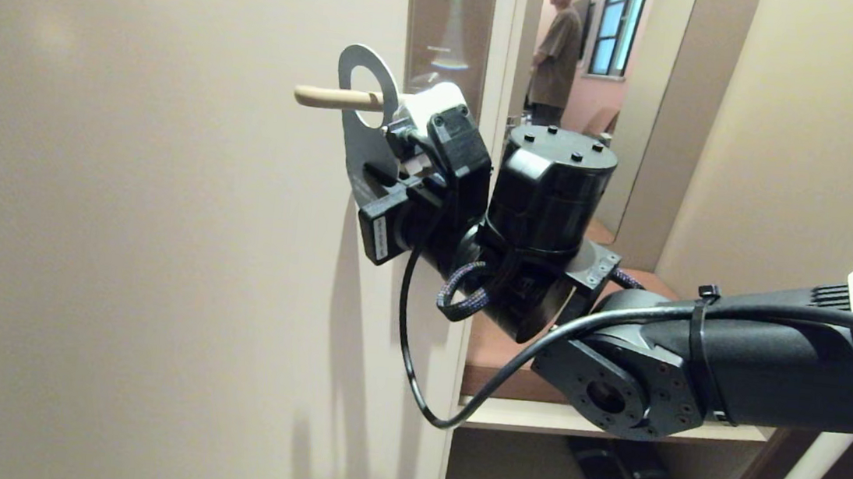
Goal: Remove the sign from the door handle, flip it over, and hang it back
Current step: Take down the sign
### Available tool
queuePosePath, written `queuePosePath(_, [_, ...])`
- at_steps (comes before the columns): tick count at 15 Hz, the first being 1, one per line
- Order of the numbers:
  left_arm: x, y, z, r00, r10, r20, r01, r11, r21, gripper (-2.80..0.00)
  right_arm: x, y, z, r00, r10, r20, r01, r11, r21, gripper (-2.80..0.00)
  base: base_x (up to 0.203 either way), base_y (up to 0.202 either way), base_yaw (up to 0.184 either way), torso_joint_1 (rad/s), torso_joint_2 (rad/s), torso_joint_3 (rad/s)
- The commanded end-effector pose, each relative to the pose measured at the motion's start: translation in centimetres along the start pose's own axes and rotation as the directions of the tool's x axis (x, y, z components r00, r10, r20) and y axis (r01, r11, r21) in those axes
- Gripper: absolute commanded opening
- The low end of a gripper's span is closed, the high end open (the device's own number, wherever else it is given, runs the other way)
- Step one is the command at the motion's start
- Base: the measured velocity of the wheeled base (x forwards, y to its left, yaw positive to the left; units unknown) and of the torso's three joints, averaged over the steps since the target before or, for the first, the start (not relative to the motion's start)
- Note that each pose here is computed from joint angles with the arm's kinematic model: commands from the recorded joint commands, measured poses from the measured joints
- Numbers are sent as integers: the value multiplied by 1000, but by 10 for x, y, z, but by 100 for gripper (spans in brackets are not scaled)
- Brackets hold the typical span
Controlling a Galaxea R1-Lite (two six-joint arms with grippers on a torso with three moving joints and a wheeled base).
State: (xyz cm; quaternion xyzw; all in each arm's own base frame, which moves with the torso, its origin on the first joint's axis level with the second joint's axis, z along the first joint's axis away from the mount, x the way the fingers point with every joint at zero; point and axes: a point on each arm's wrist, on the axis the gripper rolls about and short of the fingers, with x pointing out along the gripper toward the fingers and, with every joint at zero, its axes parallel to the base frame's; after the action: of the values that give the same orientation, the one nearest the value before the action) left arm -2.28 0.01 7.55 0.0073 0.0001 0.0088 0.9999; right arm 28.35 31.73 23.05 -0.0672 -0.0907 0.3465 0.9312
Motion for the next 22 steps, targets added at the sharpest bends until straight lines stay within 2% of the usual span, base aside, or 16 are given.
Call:
queuePosePath(1, [0,0,0,1000,1,0,-1,1000,-1,-280,5,3,-4,1000,3,1,-3,1000,-1,-280,0,0,0,0,0,0])
queuePosePath(13, [0,0,0,1000,1,0,-1,1000,-1,-280,23,6,-7,998,-56,21,56,998,-8,-280,0,0,0,0,0,0])
queuePosePath(22, [0,0,0,1000,1,0,-1,1000,0,-280,25,24,2,997,-56,49,56,998,6,-280,0,0,0,0,0,0])
